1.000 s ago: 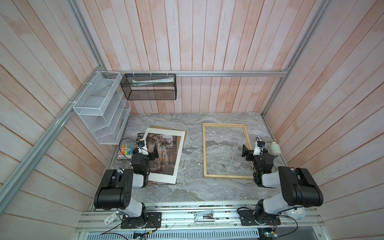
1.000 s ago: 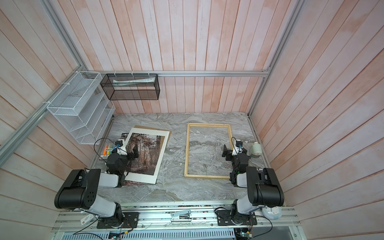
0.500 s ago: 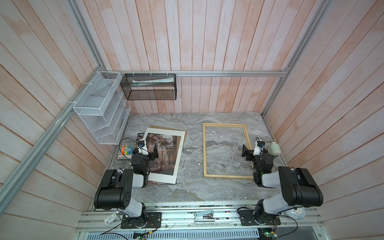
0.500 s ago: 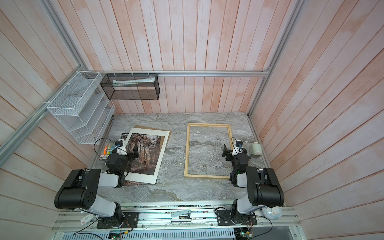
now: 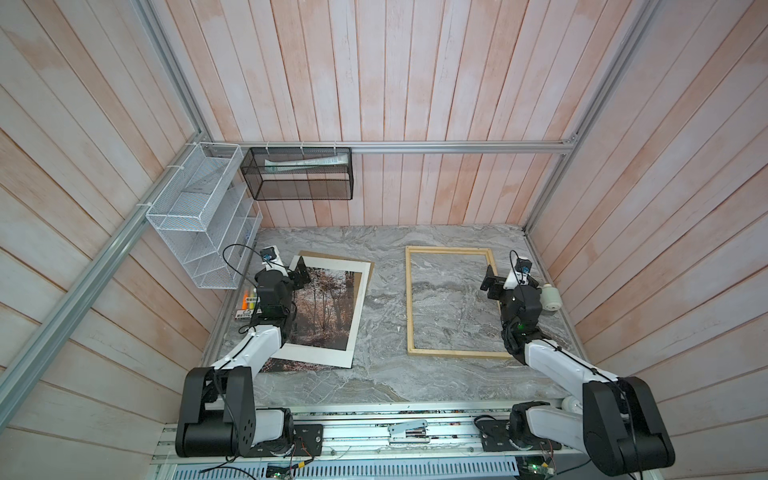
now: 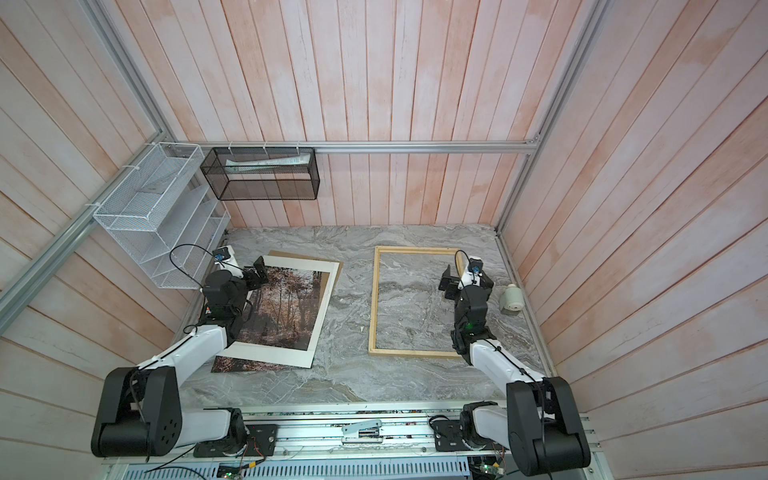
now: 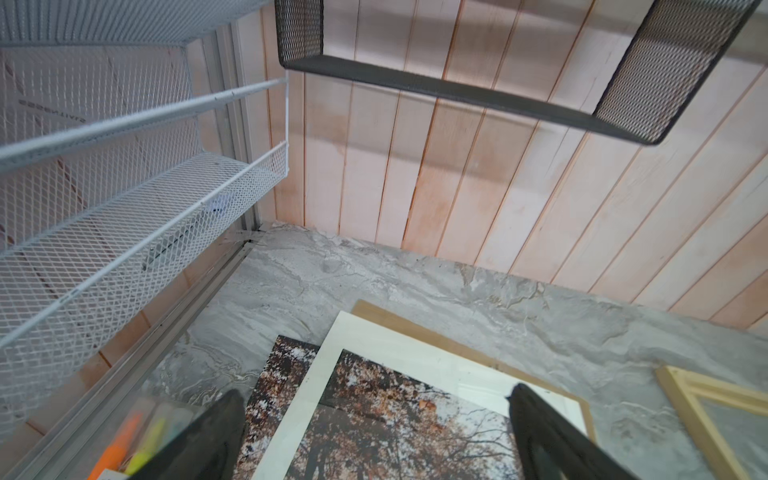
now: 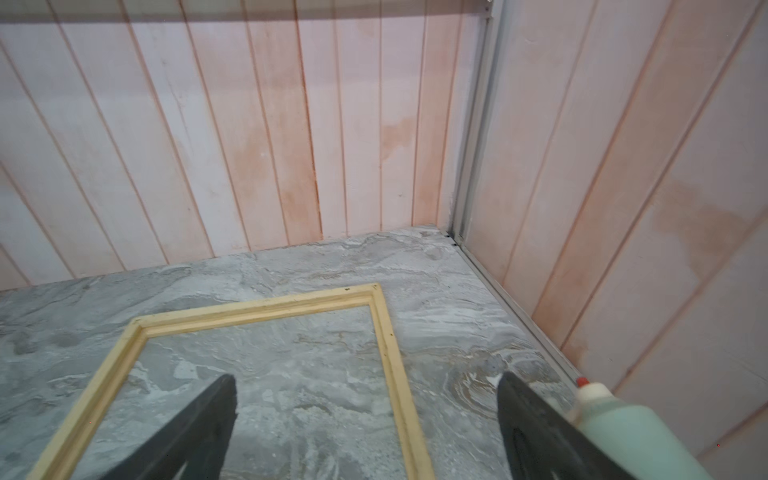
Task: Put the photo into the frame
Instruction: 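Raise both arms and swing the right gripper across toward the framed photo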
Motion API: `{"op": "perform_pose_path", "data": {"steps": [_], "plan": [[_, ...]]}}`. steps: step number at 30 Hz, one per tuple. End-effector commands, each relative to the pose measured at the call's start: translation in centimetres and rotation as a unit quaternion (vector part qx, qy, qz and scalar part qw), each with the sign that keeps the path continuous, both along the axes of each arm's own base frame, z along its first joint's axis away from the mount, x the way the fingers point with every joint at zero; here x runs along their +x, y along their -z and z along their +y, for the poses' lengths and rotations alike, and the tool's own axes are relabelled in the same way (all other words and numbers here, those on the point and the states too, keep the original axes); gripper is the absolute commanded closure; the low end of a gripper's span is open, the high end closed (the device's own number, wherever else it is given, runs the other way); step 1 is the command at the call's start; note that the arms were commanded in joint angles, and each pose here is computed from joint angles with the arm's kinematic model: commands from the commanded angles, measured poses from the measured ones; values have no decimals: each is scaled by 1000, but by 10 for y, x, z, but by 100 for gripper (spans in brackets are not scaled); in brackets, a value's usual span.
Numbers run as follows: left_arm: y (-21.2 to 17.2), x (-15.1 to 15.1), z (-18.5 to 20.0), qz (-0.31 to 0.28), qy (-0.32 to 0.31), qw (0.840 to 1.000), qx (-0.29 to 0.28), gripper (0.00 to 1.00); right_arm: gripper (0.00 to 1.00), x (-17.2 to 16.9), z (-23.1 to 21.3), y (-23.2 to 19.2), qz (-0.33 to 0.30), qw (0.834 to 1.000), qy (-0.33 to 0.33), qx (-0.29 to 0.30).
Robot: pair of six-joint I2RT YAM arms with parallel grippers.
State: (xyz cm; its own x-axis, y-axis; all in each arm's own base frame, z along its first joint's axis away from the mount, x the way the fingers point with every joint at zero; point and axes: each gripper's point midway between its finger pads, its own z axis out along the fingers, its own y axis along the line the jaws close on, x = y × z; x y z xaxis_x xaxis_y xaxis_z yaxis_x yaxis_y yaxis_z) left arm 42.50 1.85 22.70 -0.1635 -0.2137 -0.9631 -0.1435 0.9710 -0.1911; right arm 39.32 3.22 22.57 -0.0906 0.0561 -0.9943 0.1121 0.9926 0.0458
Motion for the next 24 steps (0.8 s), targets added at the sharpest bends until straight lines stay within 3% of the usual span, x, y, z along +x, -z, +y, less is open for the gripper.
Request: {"op": "perform_pose_path", "data": {"steps": [1, 4, 6, 11, 18, 22, 24], "plan": [[42, -19, -12, 118, 0, 991, -70, 0, 2, 2, 29, 12, 73, 996, -32, 24], [55, -29, -9, 167, -30, 980, -100, 0, 2, 7, 70, 11, 118, 980, -115, 114], [68, -35, -18, 193, -15, 973, -124, 0, 2, 4, 98, 11, 135, 963, -169, 157], [111, -52, -38, 276, 9, 950, -144, 0, 2, -10, 169, 26, 198, 909, -292, 222], [154, -52, -67, 357, 69, 919, -154, 0, 2, -26, 234, 68, 274, 868, -317, 266], [163, -51, -79, 371, 82, 912, -154, 0, 2, -38, 270, 84, 297, 843, -338, 294], [170, -52, -80, 381, 81, 908, -154, 0, 2, -38, 281, 96, 323, 841, -330, 282]]}}
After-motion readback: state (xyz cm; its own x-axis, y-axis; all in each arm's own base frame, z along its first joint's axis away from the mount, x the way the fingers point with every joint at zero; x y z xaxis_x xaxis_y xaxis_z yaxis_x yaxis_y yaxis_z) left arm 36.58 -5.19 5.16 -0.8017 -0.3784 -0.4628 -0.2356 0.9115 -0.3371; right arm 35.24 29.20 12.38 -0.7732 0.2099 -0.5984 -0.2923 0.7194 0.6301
